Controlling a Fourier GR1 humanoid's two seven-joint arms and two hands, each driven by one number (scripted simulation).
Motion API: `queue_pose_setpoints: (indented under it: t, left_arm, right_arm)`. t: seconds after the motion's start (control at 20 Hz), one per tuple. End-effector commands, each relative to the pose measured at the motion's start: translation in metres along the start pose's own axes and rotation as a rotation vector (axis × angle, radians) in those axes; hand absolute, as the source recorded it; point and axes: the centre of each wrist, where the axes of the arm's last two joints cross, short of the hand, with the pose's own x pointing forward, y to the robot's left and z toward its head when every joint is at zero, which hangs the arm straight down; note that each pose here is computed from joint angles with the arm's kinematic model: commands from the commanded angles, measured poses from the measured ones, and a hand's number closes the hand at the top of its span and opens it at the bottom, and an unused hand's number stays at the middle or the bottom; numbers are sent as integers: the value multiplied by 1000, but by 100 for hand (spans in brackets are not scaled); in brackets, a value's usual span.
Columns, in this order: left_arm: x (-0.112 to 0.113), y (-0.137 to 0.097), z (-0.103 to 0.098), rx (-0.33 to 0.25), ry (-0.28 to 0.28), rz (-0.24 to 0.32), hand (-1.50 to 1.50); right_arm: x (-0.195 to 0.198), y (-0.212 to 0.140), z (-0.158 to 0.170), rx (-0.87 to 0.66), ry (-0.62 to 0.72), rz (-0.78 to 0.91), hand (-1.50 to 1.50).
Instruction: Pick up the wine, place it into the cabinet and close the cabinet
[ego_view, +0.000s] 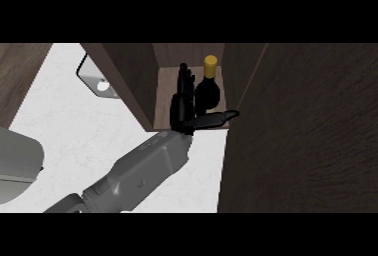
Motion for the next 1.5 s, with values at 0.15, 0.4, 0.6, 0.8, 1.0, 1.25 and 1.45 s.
queue_pose_setpoints:
  t: [0.15, 0.4, 0.6, 0.8, 1.0, 1.25, 1.45]
  left_arm:
    - [-5, -3, 23, -7, -34, -12, -150]
    - [-9, 24, 40, -65, -34, 18, -150]
    - [3, 31, 46, -105, -44, 12, -150]
    - [12, 42, 62, -186, -29, 28, -150]
    - [37, 51, 69, -213, -68, 36, -150]
    - [66, 77, 87, -253, -49, 15, -150]
    - [74, 91, 121, -332, -32, 53, -150]
  right_arm:
    - [9, -7, 5, -24, 2, 16, -150]
    - [2, 9, 11, -49, -9, 19, -150]
    - [-8, -7, -4, -53, 11, 13, -150]
    - [0, -5, 0, -57, 10, 30, -150]
    - [2, -7, -4, -69, 5, 54, -150]
    - [10, -9, 17, -29, 10, 25, -150]
    - [18, 1, 16, 110, 24, 85, 150]
